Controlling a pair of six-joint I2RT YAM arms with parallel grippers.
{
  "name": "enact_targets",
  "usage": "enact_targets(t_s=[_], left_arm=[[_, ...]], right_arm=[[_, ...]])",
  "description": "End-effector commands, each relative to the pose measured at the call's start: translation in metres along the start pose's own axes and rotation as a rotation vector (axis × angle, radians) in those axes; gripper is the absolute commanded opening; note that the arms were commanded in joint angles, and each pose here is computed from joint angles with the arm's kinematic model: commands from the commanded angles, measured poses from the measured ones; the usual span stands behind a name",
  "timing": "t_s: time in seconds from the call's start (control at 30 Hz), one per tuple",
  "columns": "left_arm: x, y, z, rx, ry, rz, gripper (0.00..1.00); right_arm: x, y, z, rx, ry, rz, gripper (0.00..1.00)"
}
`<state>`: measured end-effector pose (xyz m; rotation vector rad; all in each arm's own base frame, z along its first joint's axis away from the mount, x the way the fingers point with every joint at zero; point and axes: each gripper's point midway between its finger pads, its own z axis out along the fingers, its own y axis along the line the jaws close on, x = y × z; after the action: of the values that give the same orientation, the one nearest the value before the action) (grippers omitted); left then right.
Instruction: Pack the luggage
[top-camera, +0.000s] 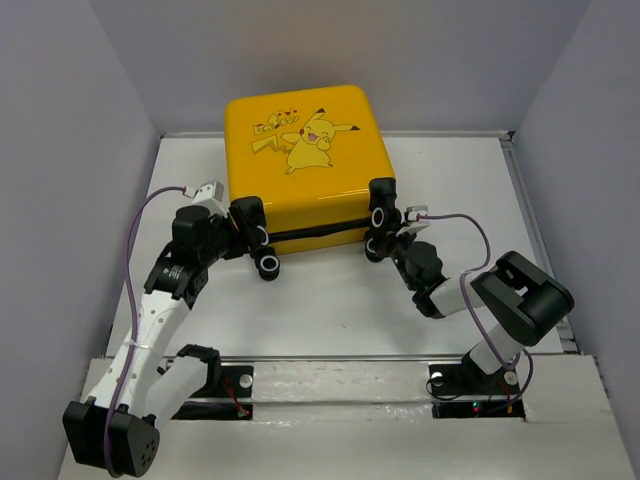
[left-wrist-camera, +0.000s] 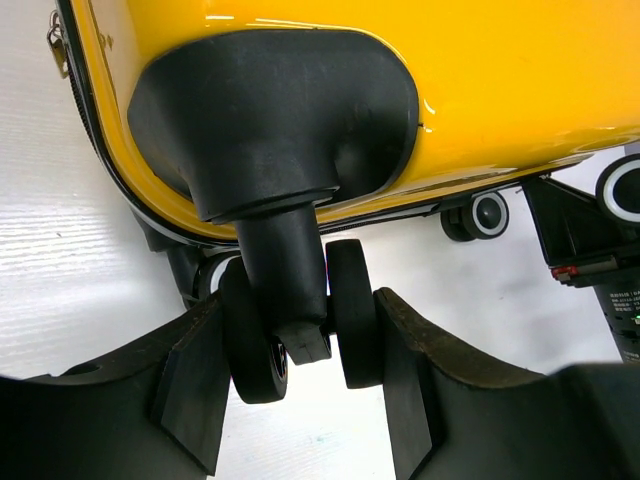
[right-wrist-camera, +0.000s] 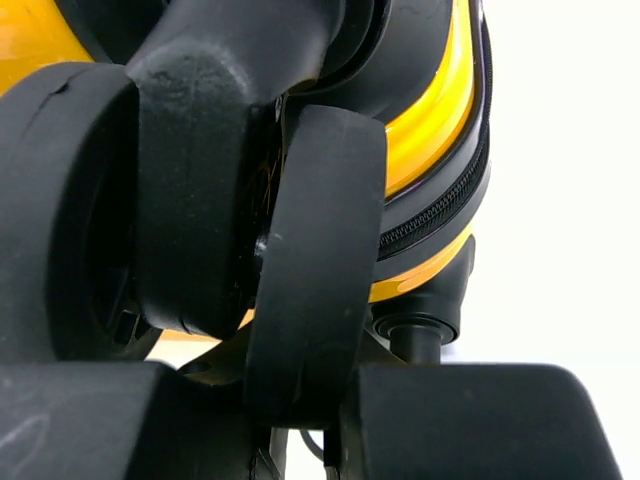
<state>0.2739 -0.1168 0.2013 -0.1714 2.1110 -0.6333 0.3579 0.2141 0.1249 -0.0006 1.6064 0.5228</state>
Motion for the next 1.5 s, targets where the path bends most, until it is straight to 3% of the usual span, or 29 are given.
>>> enact_targets(t_s=[0.0, 0.1, 0.2, 0.43, 0.73, 0.97, 1.1, 1.13, 1.17, 1.2, 1.3, 1.37, 1.4, 1.47], left_arm=[[-0.029, -0.052, -0.017, 0.244, -0.108, 0.084, 0.06], [-0.032, -0.061, -0.015, 0.283, -0.107, 0.071, 0.06], [-0.037, -0.077, -0.013, 0.361, -0.099, 0.038, 0.06], [-0.045, -0.127, -0.004, 0.486, -0.076, 0.038, 0.06], [-0.049, -0.186, -0.019, 0.648, -0.039, 0.002, 0.06], [-0.071, -0.208, -0.048, 0.716, -0.070, -0.027, 0.06], [-0.072, -0.198, -0.048, 0.654, -0.081, -0.031, 0.06], [-0.071, -0.194, -0.046, 0.633, -0.088, -0.009, 0.06], [-0.067, -0.188, -0.043, 0.609, -0.082, -0.004, 0.06], [-0.058, -0.181, -0.039, 0.595, -0.069, -0.006, 0.06], [-0.049, -0.174, -0.033, 0.588, -0.063, -0.012, 0.06], [-0.042, -0.166, -0.028, 0.568, -0.069, -0.019, 0.06], [-0.041, -0.164, -0.026, 0.563, -0.072, -0.019, 0.06], [-0.037, -0.162, -0.024, 0.565, -0.069, -0.023, 0.06]], right_arm=[[-0.043, 0.034, 0.011, -0.135, -0.130, 0.076, 0.07], [-0.035, 0.044, 0.002, -0.167, -0.111, 0.108, 0.07], [-0.012, 0.084, -0.012, -0.238, -0.057, 0.079, 0.07], [0.041, 0.212, -0.028, -0.349, 0.041, -0.045, 0.07], [0.060, 0.324, -0.058, -0.622, 0.129, 0.107, 0.07], [0.056, 0.372, -0.090, -0.796, 0.150, 0.250, 0.07], [0.055, 0.335, -0.088, -0.670, 0.139, 0.220, 0.07], [0.036, 0.320, -0.083, -0.594, 0.099, 0.202, 0.07], [0.055, 0.290, -0.083, -0.519, 0.155, 0.132, 0.07], [0.035, 0.271, -0.076, -0.469, 0.134, 0.154, 0.07], [0.049, 0.211, -0.068, -0.333, 0.235, 0.126, 0.07], [0.057, 0.159, -0.064, -0.231, 0.304, 0.121, 0.18], [0.053, 0.149, -0.061, -0.209, 0.314, 0.116, 0.18], [0.046, 0.125, -0.053, -0.163, 0.325, 0.097, 0.38]])
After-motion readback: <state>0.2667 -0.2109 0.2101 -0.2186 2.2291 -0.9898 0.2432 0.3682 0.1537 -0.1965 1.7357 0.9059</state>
